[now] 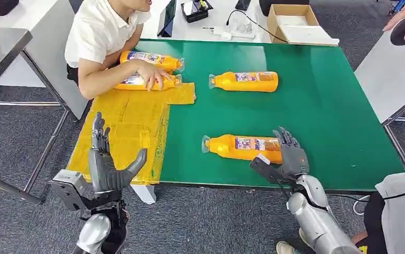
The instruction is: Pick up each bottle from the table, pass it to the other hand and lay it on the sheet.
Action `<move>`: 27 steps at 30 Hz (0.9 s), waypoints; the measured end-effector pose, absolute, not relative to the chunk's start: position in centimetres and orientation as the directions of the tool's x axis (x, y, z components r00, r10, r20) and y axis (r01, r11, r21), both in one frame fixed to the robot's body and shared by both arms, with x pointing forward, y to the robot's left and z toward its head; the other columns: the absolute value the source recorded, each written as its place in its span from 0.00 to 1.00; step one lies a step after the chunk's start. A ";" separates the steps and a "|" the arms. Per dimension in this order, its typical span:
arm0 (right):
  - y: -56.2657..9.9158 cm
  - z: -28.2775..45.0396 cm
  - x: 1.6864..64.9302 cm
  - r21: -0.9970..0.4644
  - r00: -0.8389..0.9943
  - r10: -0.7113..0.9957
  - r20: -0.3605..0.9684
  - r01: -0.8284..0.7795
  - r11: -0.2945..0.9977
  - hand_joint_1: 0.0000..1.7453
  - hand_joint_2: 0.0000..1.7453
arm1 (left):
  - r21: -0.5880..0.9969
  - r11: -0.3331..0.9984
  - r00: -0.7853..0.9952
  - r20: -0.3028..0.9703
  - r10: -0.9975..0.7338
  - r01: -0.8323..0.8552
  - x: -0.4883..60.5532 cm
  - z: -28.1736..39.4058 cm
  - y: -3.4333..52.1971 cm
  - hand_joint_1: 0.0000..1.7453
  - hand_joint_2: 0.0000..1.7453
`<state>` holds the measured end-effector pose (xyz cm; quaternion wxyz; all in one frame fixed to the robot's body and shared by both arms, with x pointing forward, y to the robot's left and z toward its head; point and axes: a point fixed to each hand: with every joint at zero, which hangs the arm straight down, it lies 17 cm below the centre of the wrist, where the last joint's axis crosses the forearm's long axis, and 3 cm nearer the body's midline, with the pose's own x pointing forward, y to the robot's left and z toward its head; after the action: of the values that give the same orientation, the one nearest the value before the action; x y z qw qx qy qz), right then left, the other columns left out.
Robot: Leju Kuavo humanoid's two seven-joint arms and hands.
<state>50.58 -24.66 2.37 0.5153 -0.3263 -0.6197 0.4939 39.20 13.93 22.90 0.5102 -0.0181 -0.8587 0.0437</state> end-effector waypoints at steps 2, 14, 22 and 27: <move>-25.0 1.3 50.6 -0.945 -0.223 0.921 0.321 -0.145 0.294 0.00 1.00 | -0.105 0.994 -0.451 0.887 0.099 0.013 39.5 22.4 13.4 0.00 1.00; -26.3 0.3 51.5 -0.949 -0.157 0.947 0.279 -0.197 0.247 0.00 1.00 | -0.116 0.988 -0.410 0.900 0.146 0.098 39.3 21.8 11.4 0.00 1.00; -25.8 1.5 52.2 -0.948 -0.201 0.932 0.300 -0.172 0.268 1.00 1.00 | -0.041 0.996 -0.468 0.881 0.072 0.075 39.6 22.7 10.9 0.00 1.00; -25.7 1.9 52.5 -0.949 -0.211 0.931 0.300 -0.165 0.268 1.00 1.00 | -0.037 0.996 -0.462 0.884 0.071 0.083 39.7 22.5 10.5 0.00 1.00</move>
<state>52.49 -25.73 1.85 0.5373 -0.3255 -0.5877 0.5099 39.74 10.53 22.46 0.5167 -0.0451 -0.8550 -0.0058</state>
